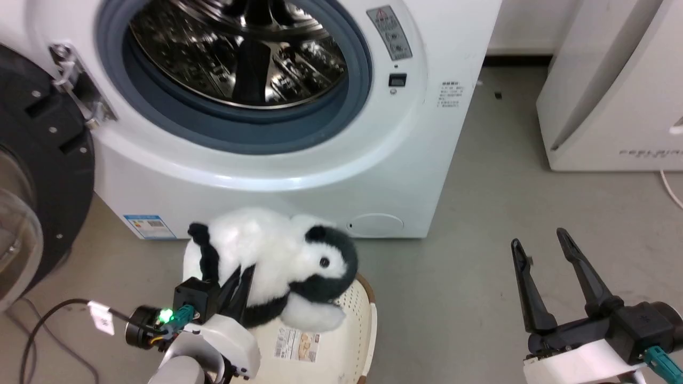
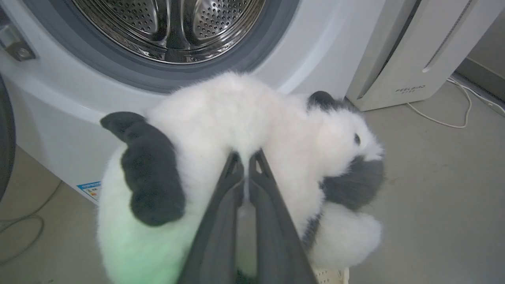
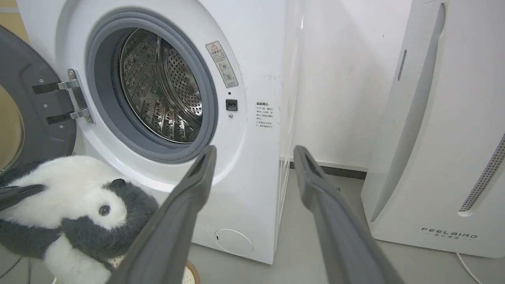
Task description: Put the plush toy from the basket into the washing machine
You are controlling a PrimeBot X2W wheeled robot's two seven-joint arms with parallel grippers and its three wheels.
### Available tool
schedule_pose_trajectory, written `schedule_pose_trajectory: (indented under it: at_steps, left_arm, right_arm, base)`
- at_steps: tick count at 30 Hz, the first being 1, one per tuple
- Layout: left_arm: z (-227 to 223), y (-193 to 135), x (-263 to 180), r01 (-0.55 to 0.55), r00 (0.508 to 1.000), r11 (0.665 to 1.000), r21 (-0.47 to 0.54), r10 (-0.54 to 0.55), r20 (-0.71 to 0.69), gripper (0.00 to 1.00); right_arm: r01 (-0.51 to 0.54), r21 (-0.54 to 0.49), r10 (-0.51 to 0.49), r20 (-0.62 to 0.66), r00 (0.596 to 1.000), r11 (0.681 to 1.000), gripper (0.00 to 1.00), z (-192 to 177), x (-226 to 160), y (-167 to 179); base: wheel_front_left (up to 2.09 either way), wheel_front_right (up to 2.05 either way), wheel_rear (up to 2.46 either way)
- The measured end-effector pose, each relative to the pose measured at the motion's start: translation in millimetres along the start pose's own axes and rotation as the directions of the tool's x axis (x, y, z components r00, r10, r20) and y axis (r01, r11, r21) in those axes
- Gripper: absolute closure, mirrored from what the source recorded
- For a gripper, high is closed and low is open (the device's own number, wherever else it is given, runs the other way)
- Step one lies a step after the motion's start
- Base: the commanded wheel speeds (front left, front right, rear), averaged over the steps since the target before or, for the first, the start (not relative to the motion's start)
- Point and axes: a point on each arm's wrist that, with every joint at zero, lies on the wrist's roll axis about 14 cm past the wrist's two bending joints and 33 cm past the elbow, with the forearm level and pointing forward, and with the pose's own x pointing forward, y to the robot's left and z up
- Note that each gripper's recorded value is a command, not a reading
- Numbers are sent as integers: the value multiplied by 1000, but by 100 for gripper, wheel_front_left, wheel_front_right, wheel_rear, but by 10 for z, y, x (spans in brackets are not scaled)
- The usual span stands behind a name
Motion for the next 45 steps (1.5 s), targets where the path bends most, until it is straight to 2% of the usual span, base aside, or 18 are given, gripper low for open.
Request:
schedule_pose_trajectory:
  at_steps: [3,4,9,19,26,39,45]
  left_arm:
    - [296,-15,-50,-6,995,1000,3,5,100,100]
    - [490,-23,-77,-10,986,1000,7,8,164,100]
    - [920,-31,-80,-19,953,1000,1,18,301,100]
    - [1432,131,253,-28,895,999,-28,38,445,100]
    - [1570,390,846,-28,885,999,-28,38,463,100]
    - [1717,911,2206,-57,920,998,-5,54,388,100]
    - [1558,1106,2714,-82,947,996,-23,85,310,100]
  right_arm:
    - [-5,-2,5,15,1000,1000,0,61,-24,21]
    - [-6,-3,6,24,1000,1000,0,93,-31,26]
    - [0,-4,0,24,1000,1000,0,99,-58,10]
    - [27,-7,-27,-20,999,1000,0,-66,-26,-88]
    - [53,-17,-54,-46,998,998,0,-214,115,-211]
    - [110,-15,-111,-150,982,994,0,-731,298,-465]
    - [122,-20,-123,-180,976,992,0,-920,369,-538]
  base:
    - [0,0,0]
    - [0,0,0]
    - [0,0,0]
    - [0,0,0]
    - [0,0,0]
    - [0,0,0]
    - [0,0,0]
